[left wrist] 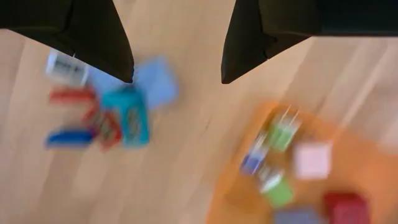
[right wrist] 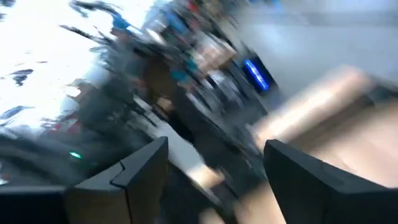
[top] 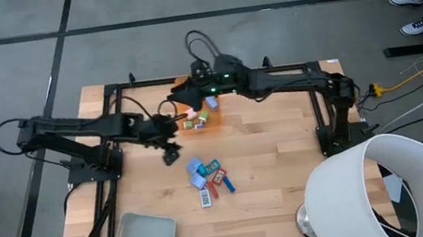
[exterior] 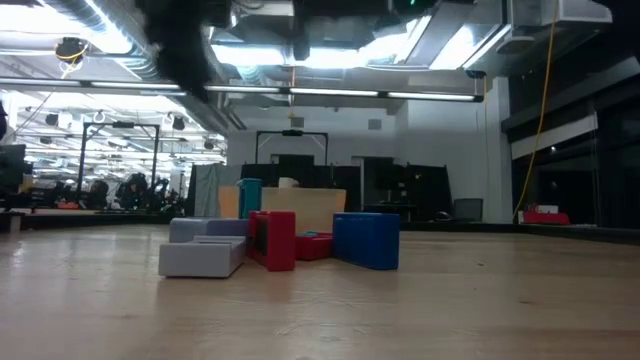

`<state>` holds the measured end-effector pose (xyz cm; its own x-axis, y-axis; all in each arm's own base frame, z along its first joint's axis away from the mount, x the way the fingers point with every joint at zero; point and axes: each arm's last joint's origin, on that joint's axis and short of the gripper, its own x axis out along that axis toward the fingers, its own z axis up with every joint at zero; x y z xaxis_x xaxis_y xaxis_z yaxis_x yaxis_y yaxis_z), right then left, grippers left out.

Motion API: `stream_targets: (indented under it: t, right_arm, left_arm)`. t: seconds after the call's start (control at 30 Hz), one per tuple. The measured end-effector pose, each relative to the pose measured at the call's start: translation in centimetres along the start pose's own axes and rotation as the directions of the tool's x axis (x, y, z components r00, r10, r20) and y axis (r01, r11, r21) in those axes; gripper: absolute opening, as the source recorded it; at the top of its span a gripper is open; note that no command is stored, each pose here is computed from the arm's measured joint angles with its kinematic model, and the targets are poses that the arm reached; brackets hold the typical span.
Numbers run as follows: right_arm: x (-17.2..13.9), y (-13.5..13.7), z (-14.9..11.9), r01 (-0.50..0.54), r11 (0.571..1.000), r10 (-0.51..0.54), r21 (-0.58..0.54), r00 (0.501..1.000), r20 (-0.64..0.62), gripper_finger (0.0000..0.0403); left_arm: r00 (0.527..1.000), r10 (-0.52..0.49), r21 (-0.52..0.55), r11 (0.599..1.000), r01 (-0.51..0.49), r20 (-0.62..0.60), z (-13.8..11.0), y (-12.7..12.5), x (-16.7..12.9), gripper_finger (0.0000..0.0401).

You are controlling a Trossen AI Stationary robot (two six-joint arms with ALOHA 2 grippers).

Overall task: Pick & Place Office items
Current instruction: Put the top light blue charger adapter into the orange bin

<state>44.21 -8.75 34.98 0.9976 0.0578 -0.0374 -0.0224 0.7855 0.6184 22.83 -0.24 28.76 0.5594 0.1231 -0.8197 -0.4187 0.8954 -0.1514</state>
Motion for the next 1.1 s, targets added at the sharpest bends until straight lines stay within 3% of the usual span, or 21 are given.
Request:
stream_targets:
  t: [0.13, 0.27, 0.4, 0.57, 0.7, 0.8, 0.9, 1.03, 1.1]
  right_arm:
    - [-3.1, 4.5, 2.3, -0.067, 0.986, 0.074, -0.154, 0.996, 0.045, 0.0261]
    - [-8.3, 9.2, 4.2, -0.057, 0.951, 0.068, -0.304, 0.997, 0.024, 0.0261]
    - [-14.2, 13.5, 6.0, -0.039, 0.899, 0.083, -0.436, 0.993, 0.081, 0.0261]
    - [-20.6, 17.3, 7.0, 0.056, 0.852, 0.057, -0.52, 0.978, 0.199, 0.0261]
    - [-23.8, 18.6, 7.1, 0.097, 0.876, 0.028, -0.472, 0.968, 0.251, 0.0261]
    - [-25.9, 19.0, 7.0, 0.069, 0.907, 0.034, -0.416, 0.971, 0.236, 0.0261]
    - [-27.1, 18.8, 6.5, 0.08, 0.886, 0.0, -0.457, 0.985, 0.172, 0.0261]
    - [-28.4, 18.1, 5.3, 0.038, 0.923, -0.038, -0.383, 0.999, 0.007, 0.0261]
    - [-28.9, 17.8, 4.6, -0.001, 0.906, -0.04, -0.422, 0.995, -0.089, 0.0261]
  left_arm:
    - [0.963, -0.059, -0.116, 0.989, 0.092, 0.264, 0.6, -1.6, 1.9, 0.0237]
    - [0.914, 0.031, -0.254, 0.964, 0.08, 0.405, -0.5, -1.6, 2.1, 0.0237]
    - [0.879, 0.06, -0.317, 0.942, 0.106, 0.473, -2.8, -1.6, 2.4, 0.0237]
    - [0.859, 0.136, -0.444, 0.888, 0.114, 0.493, -5.1, -1.2, 3.7, 0.0237]
    - [0.843, 0.186, -0.477, 0.874, 0.093, 0.505, -5.7, -1.4, 4.1, 0.0237]
    - [0.838, 0.191, -0.479, 0.873, 0.093, 0.51, -5.7, -1.5, 4.2, 0.0237]
    - [0.834, 0.188, -0.482, 0.87, 0.104, 0.519, -5.6, -1.5, 4.1, 0.0237]
    - [0.823, 0.174, -0.467, 0.876, 0.121, 0.54, -5.3, -1.7, 4.0, 0.0237]
    - [0.822, 0.165, -0.457, 0.88, 0.126, 0.544, -5.3, -1.7, 4.0, 0.0237]
